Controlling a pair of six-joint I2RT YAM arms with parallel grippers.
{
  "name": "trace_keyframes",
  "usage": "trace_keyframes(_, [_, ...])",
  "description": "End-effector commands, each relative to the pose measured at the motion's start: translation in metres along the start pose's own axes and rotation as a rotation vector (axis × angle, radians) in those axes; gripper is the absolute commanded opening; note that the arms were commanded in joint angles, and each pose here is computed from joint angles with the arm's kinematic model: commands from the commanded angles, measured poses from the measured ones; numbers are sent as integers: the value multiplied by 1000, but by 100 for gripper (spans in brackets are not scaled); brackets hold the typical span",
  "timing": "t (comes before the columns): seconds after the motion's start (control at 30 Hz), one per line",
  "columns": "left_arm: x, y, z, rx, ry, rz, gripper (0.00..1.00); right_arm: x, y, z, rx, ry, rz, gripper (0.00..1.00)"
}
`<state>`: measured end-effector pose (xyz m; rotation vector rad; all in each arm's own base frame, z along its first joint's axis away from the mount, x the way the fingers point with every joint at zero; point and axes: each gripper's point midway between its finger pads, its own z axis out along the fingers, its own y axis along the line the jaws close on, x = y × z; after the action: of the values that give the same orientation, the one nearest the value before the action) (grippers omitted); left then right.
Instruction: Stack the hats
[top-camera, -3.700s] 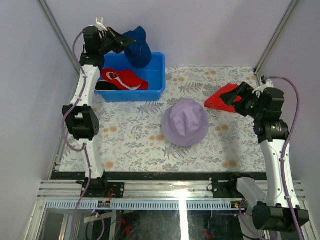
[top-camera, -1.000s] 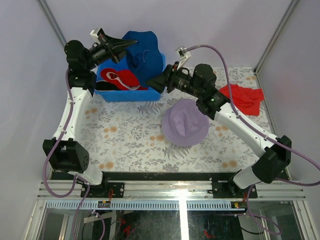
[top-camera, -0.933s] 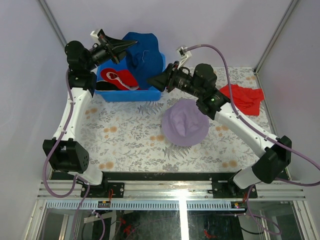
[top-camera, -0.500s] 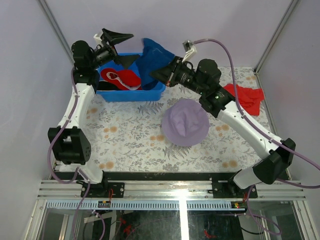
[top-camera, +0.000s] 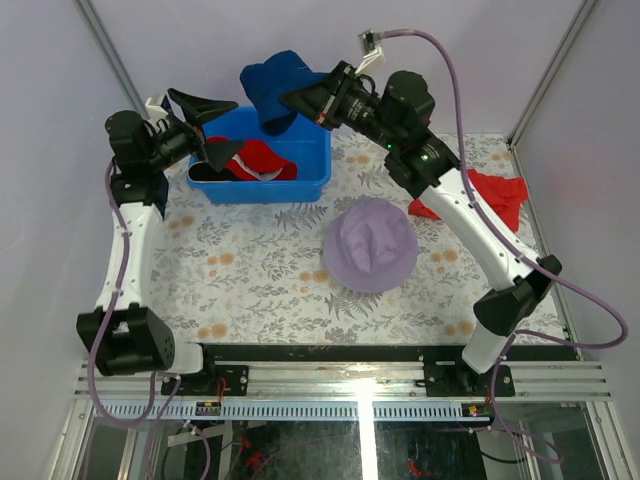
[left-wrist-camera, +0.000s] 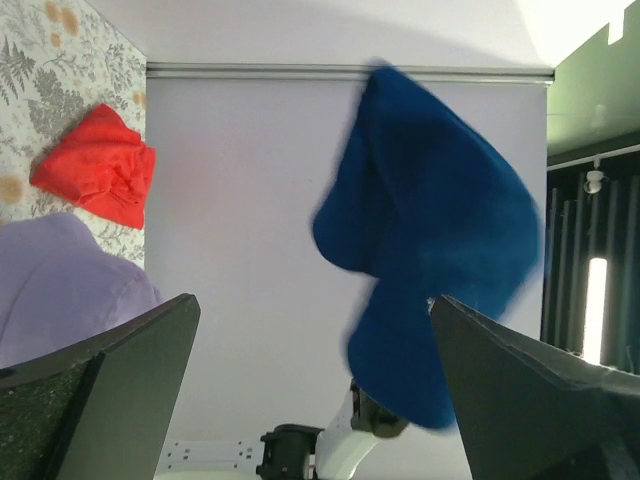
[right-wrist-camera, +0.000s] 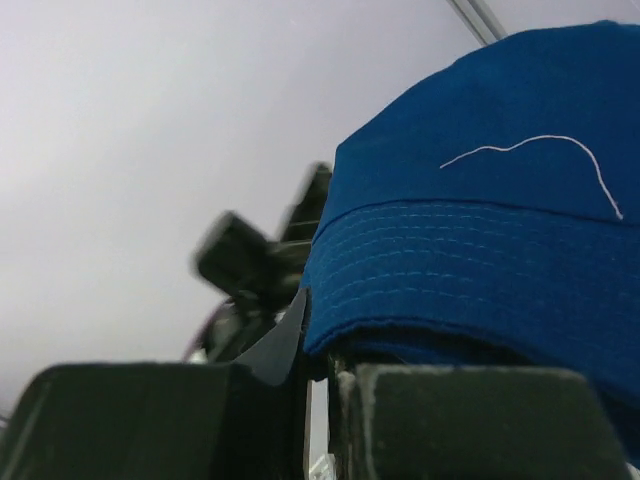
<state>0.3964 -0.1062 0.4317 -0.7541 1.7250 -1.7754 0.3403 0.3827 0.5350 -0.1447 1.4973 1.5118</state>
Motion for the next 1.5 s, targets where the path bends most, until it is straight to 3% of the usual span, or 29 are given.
trace_keyframes(0.0, [33,-3,-26,-66,-26,80,100,6,-13,4,56,15,2,0])
trace_keyframes(0.17, [52,-23,-39,2,-45,4,100,7,-30,-4,121,-5,-55,0])
trace_keyframes(0.37, [72,-7,-54,86,-64,-246,100,-4,-27,-16,115,-89,-98,0])
trace_keyframes(0.57, [85,-34,-61,234,-94,-412,100,-10,-21,-29,57,-179,-148,0])
trace_keyframes(0.87, [109,-78,-29,304,-51,-434,100,-4,-11,-35,0,-221,-202,0])
trace_keyframes(1.07, [123,-74,-13,288,-42,-447,100,-5,-4,-37,-18,-231,-218,0])
trace_keyframes(1.47, [111,-61,7,263,-92,-418,100,4,13,-58,-74,-207,-234,0])
